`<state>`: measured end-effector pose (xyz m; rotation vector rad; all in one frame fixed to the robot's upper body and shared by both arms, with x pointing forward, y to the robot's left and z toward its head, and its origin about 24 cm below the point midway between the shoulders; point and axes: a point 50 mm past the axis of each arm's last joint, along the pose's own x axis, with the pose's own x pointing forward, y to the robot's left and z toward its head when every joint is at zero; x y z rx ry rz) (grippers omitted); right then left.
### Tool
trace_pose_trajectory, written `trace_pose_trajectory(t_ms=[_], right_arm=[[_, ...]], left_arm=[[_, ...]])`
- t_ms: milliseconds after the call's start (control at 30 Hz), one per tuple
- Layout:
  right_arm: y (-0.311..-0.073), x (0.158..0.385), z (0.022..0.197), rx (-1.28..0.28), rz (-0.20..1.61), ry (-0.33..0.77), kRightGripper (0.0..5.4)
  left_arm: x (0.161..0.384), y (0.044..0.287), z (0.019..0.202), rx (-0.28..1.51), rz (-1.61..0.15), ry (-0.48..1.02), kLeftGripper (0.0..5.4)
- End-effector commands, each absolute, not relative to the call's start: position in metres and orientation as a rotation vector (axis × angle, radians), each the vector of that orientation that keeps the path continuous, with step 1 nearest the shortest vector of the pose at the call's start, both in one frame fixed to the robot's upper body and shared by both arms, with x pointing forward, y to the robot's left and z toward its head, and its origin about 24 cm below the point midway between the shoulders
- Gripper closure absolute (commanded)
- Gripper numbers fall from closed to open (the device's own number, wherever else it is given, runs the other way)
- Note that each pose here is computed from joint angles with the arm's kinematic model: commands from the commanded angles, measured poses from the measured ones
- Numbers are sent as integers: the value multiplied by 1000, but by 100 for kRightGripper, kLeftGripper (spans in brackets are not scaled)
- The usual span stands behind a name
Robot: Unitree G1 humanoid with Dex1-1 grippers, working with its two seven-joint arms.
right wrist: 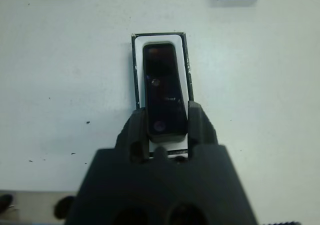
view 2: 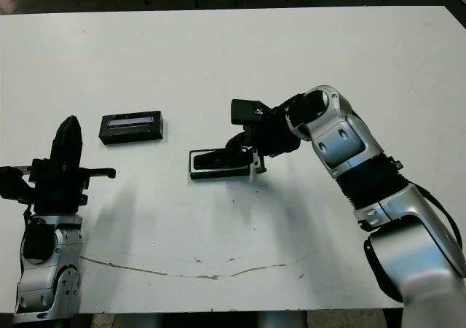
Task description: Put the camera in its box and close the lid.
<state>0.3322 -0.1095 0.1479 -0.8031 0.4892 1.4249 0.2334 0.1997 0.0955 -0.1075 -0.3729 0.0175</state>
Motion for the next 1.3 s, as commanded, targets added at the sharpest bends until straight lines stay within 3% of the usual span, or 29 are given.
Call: trace_pose_trajectory(t_ms=[33,633,700,800,900,1033,1300], right_arm=[[-107,331,147,-817,1464,467,396],[-130,337,191,-893,1383,237,78],[-133,337,198,-854,1359,188,44],[-142,336,206,-649,1250,119,1],[-153,329,207,-462,1036,0,1],[-164,310,191,-349,769,-119,50],[-189,275,143,-280,654,-76,195]], left_arm=[[231,202,89,-110,28,-342,540],[231,202,88,-84,37,-347,540],[231,202,88,-79,43,-345,540],[231,202,88,-90,40,-345,540],[230,202,88,-93,42,-343,540],[230,203,88,-89,37,-343,540],[239,221,118,85,-24,-416,540]])
